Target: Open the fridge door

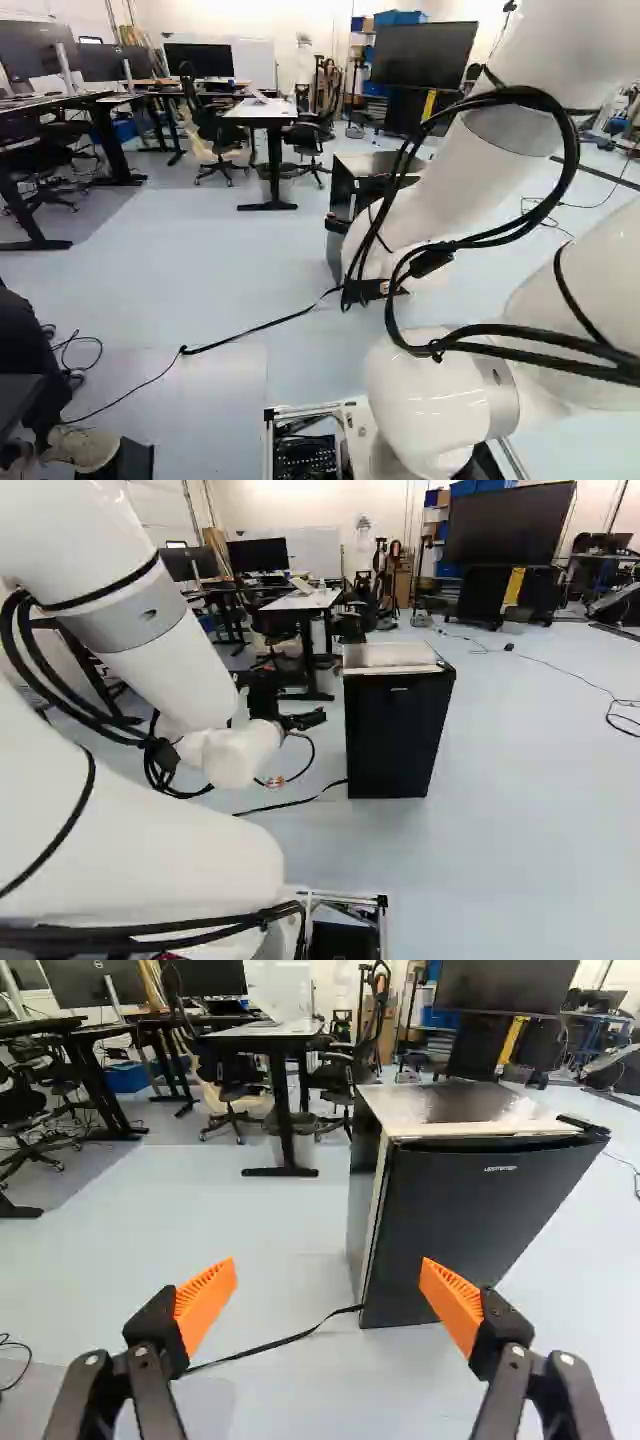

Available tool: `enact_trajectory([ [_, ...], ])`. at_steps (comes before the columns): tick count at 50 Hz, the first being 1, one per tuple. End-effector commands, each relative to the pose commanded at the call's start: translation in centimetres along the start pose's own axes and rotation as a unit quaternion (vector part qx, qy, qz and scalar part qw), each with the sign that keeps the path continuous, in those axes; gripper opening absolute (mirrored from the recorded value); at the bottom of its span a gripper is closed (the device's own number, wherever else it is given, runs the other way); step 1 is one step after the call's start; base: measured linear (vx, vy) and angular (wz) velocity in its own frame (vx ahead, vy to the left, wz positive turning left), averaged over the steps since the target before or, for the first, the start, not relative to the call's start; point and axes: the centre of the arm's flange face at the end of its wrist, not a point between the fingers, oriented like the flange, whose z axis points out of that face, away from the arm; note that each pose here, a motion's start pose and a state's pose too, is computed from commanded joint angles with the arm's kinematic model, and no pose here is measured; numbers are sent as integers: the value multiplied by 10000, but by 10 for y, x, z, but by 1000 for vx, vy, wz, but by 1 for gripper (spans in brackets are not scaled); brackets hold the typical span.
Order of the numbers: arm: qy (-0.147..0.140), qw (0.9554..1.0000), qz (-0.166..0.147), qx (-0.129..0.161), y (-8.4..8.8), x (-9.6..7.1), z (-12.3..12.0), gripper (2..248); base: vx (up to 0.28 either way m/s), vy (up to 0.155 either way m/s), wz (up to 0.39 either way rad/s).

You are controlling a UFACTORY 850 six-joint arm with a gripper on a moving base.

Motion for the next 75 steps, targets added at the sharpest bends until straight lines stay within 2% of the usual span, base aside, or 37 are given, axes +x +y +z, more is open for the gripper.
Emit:
enact_trajectory([
  [40,-6,10000,0,0,0,1,2,247,0,0,0],
  [75,-62,10000,0,0,0,14,29,247,0,0,0],
])
